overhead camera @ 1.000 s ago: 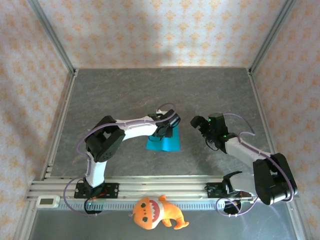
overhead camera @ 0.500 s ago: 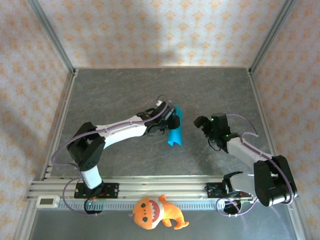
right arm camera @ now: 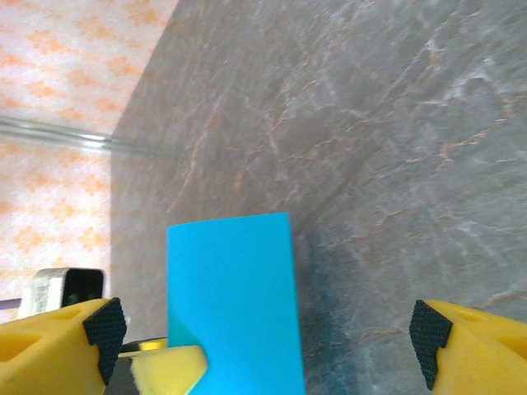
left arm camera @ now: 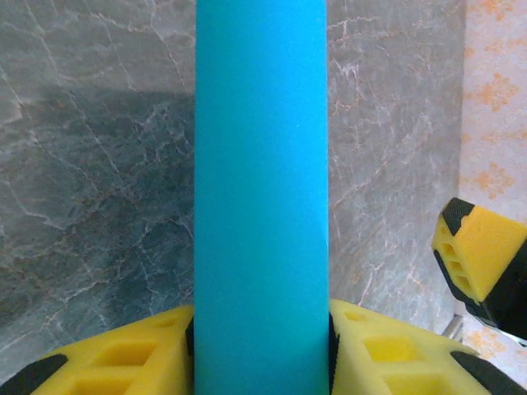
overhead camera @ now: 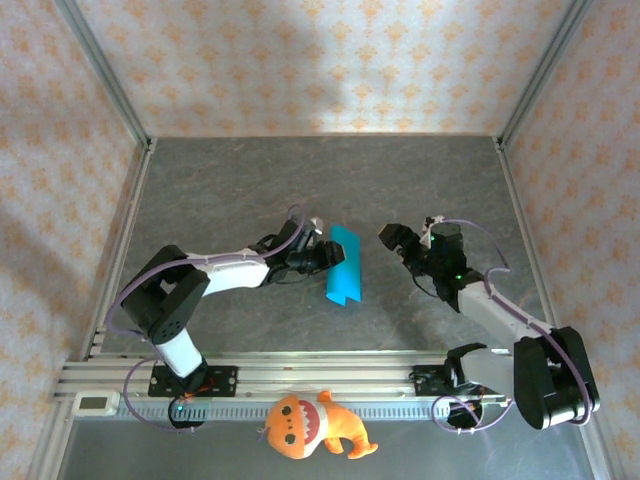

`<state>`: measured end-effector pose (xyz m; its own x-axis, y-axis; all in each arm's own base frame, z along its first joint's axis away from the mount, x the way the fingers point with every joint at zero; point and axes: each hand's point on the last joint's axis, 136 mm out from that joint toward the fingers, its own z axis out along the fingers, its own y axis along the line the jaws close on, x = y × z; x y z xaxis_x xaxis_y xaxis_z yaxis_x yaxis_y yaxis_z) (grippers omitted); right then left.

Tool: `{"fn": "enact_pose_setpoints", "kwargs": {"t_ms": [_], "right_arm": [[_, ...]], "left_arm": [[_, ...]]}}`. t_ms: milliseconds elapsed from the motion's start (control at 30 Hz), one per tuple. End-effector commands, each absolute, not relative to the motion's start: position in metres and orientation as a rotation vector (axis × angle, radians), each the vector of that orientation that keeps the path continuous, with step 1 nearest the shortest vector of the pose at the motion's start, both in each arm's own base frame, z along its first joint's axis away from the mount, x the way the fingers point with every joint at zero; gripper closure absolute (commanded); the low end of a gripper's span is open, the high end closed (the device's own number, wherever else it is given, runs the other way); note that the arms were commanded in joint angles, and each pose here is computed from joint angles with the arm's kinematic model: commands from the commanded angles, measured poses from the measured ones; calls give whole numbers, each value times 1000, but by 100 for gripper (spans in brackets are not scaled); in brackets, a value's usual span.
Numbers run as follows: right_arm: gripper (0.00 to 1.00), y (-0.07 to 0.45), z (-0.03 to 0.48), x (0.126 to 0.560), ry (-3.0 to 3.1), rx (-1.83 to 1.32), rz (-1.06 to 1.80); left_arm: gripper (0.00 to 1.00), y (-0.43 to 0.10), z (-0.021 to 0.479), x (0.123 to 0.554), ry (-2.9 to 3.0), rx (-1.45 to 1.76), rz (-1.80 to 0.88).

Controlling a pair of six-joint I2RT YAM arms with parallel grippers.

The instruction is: Fold a paper plane with a square sheet of paper (pick it up from the middle)

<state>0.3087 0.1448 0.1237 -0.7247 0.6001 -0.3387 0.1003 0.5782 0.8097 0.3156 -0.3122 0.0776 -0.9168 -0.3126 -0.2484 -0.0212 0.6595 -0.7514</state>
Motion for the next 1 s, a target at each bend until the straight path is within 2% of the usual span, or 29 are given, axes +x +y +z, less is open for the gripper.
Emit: {"fn": "enact_pose_setpoints", "kwargs": {"t_ms": [0, 200, 400, 567, 800, 967], "right_arm": [[9, 156, 129, 307, 2195, 502, 1176], [12, 165, 125, 303, 2212, 475, 1240], [21, 175, 114, 300, 2254, 466, 1298], [23, 182, 113, 301, 2269, 452, 1303], [27, 196, 109, 300, 2301, 422, 1303], [27, 203, 109, 297, 2307, 397, 1290]], "left_arm": [[59, -319, 83, 320, 2468, -278, -1232], [58, -301, 61, 319, 2508, -353, -1107], [58, -296, 51, 314, 2498, -391, -1137], [57, -290, 46, 312, 2520, -380, -1080], [47, -272, 35, 313, 2586, -309, -863], [35, -245, 29, 311, 2631, -226, -610]]}}
